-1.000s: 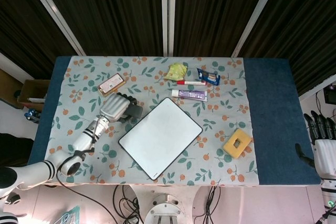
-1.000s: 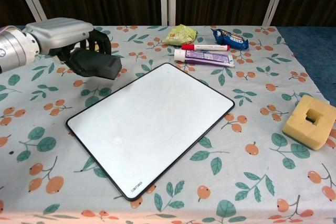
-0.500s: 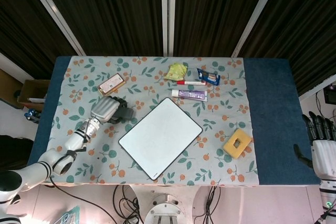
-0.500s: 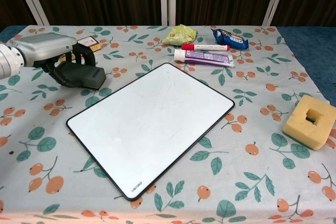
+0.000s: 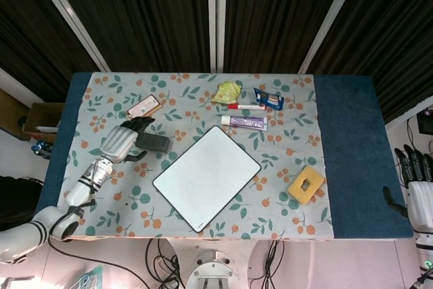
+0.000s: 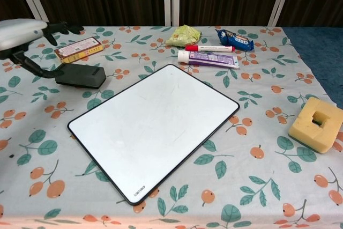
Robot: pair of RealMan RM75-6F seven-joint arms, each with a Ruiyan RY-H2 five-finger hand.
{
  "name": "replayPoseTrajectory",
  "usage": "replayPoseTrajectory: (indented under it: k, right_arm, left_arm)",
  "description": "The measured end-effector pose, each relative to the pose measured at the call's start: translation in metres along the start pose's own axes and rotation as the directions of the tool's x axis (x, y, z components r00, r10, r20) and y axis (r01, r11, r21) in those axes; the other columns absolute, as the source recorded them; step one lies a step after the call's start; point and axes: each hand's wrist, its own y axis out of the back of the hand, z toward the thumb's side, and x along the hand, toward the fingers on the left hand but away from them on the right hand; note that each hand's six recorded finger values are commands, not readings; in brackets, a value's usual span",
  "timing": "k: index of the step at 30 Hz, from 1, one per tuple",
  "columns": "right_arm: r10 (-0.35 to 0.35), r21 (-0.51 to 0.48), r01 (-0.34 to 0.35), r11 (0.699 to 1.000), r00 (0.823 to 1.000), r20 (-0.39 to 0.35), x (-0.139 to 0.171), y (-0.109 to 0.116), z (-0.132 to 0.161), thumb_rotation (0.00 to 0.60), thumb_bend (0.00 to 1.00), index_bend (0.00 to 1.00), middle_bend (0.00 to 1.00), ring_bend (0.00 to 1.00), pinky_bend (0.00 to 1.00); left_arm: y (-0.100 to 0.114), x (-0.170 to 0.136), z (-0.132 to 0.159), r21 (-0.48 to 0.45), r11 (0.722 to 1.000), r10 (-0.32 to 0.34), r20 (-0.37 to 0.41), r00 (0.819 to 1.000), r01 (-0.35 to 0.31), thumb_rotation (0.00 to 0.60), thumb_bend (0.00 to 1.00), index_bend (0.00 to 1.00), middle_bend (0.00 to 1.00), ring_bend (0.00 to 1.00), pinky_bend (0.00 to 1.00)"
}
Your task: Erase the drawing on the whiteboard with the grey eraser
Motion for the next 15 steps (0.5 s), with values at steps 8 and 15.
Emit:
replayPoseTrajectory:
  k: [8, 15]
  right_arm:
    - [0.027, 0.056, -0.030, 0.998, 0.999, 0.044, 0.003, -0.008, -0.027, 0.600, 0.25, 0.00, 0.00, 0.00, 0.00]
    - [0.064, 0.041, -0.066, 0.997, 0.996, 0.056, -0.001, -0.023, -0.037, 0.600, 0.25, 0.00, 0.00, 0.00, 0.00]
  left_arm:
    - [0.046, -0.126, -0.030, 0.031, 0.979, 0.203, -0.198, 0.959, -0.201, 0.287, 0.11, 0.08, 0.09, 0.07, 0.20]
    - [0.050, -0.209, -0.062, 0.089, 0.974, 0.226, -0.356, 0.906, -0.208, 0.282, 0.11, 0.08, 0.09, 0.07, 0.20]
